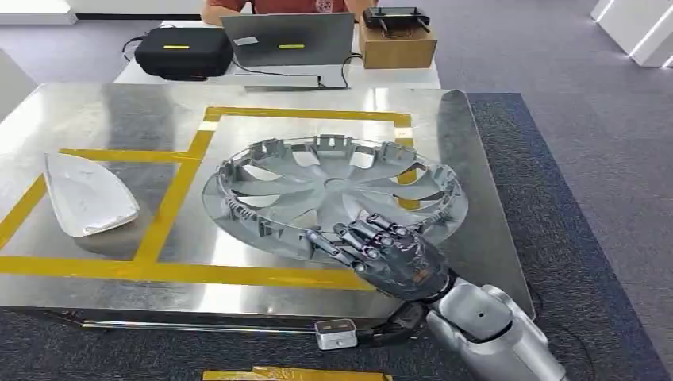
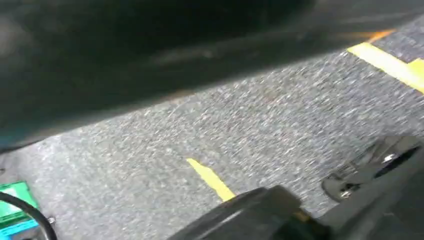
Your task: Take the parts from the cabinet and place them on the table.
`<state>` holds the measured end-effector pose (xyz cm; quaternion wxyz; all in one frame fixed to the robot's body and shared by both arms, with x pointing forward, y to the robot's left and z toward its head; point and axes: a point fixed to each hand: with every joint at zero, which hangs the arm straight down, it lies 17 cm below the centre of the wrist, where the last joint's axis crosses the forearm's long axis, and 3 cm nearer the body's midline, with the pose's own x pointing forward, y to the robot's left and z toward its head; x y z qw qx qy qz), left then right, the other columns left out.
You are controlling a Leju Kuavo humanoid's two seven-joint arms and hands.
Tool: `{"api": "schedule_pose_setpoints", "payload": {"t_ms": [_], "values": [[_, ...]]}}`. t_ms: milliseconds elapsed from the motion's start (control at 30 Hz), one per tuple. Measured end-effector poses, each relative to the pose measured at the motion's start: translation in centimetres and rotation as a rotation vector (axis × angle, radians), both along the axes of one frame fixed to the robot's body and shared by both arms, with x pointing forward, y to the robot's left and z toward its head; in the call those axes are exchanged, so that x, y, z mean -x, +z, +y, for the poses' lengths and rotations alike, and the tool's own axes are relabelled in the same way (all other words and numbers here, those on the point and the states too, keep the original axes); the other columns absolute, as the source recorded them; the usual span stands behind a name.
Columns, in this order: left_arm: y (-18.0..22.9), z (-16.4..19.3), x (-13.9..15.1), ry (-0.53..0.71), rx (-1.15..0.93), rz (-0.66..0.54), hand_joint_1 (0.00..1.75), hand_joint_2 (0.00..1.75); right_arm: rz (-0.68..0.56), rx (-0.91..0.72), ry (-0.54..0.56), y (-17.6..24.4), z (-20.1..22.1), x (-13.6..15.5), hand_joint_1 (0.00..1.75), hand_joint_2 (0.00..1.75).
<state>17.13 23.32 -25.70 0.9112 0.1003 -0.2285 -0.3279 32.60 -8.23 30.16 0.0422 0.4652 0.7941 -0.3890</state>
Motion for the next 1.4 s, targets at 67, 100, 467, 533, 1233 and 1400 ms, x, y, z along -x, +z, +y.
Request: {"api": "schedule_pose_setpoints", "payload": {"t_ms": [67,100,467,533,1233,1400], "values": [[-0.1,0.1,0.2,0.001,-0.002,0.006,0.0,0.0,0.001,-0.001,0.0,0.0,0.0,0.0,1.75,1.75],[-0.1,0.2,0.3,0.001,-0.004,0.01,0.0,0.0,0.002,-0.002,0.001,0.0,0.1,0.0,1.75,1.75],[-0.9,1.5,2.2,0.01,-0.035,0.1,0.0,0.0,-0.001,-0.012,0.012,0.5,0.9,-0.7,0.0,0.0],[-0.9,1.5,2.3,0.011,-0.035,0.105,0.0,0.0,-0.007,-0.02,0.009,0.8,0.9,-0.9,0.0,0.0],[-1.0,1.9,2.5,0.001,-0.063,0.117,0.0,0.0,0.006,-0.025,0.001,0.6,1.0,-1.6,0.0,0.0],[-0.9,1.7,2.3,-0.006,-0.056,0.103,0.0,0.0,0.028,-0.065,-0.02,0.8,0.8,-2.0,0.0,0.0]]}}
